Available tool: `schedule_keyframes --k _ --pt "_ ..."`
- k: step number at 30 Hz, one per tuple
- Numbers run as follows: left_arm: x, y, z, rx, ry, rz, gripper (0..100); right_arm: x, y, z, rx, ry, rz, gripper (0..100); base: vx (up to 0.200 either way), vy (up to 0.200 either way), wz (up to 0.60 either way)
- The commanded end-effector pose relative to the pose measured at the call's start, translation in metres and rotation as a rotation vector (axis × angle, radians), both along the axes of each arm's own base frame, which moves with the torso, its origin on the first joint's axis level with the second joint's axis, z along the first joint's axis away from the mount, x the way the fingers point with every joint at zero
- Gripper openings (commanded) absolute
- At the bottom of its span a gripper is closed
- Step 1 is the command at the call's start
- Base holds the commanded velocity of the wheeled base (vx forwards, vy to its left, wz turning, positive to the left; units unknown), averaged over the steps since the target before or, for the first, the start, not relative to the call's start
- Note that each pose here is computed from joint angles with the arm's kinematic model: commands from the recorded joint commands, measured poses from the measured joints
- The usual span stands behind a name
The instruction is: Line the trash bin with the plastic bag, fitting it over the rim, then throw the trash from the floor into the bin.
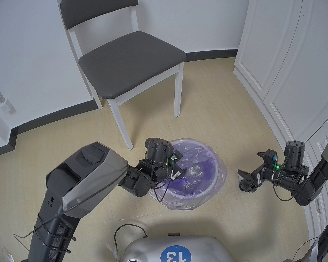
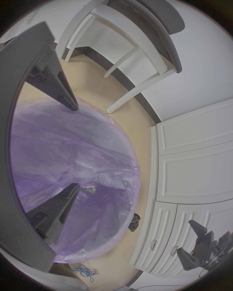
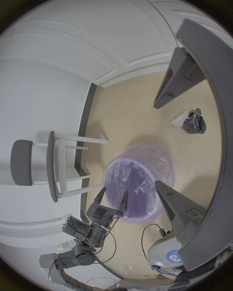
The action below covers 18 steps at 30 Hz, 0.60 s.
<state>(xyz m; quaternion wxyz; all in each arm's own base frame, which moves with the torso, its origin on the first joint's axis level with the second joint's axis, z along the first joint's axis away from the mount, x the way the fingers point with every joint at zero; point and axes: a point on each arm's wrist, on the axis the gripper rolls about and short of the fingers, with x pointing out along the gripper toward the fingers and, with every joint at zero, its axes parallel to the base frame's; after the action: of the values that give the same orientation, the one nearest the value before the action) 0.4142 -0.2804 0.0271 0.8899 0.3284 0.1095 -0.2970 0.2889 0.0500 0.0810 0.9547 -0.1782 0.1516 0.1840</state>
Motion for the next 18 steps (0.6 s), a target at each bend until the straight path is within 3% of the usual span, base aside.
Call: schedule_keyframes --k 1,2,11,18 --pt "0.001 0.001 -0.006 0.002 0.006 0.003 100 0.001 0.000 -0.001 0.000 0.001 -0.001 100 0.000 0.000 0.00" --pt "0.001 0.000 -0.005 -0.001 0.001 0.003 0 0.001 0.000 0.000 0.000 -0.001 -0.001 100 0.000 0.000 0.00" --pt "0.005 0.003 0.003 -0.045 -0.051 0.015 0 0.002 -0.003 0.000 0.000 -0.001 -0.010 100 0.000 0.000 0.00" --pt "0.027 0.020 0.027 -0.120 -0.114 0.074 0 0.003 -0.003 -0.001 0.000 -0.001 -0.012 100 0.000 0.000 0.00"
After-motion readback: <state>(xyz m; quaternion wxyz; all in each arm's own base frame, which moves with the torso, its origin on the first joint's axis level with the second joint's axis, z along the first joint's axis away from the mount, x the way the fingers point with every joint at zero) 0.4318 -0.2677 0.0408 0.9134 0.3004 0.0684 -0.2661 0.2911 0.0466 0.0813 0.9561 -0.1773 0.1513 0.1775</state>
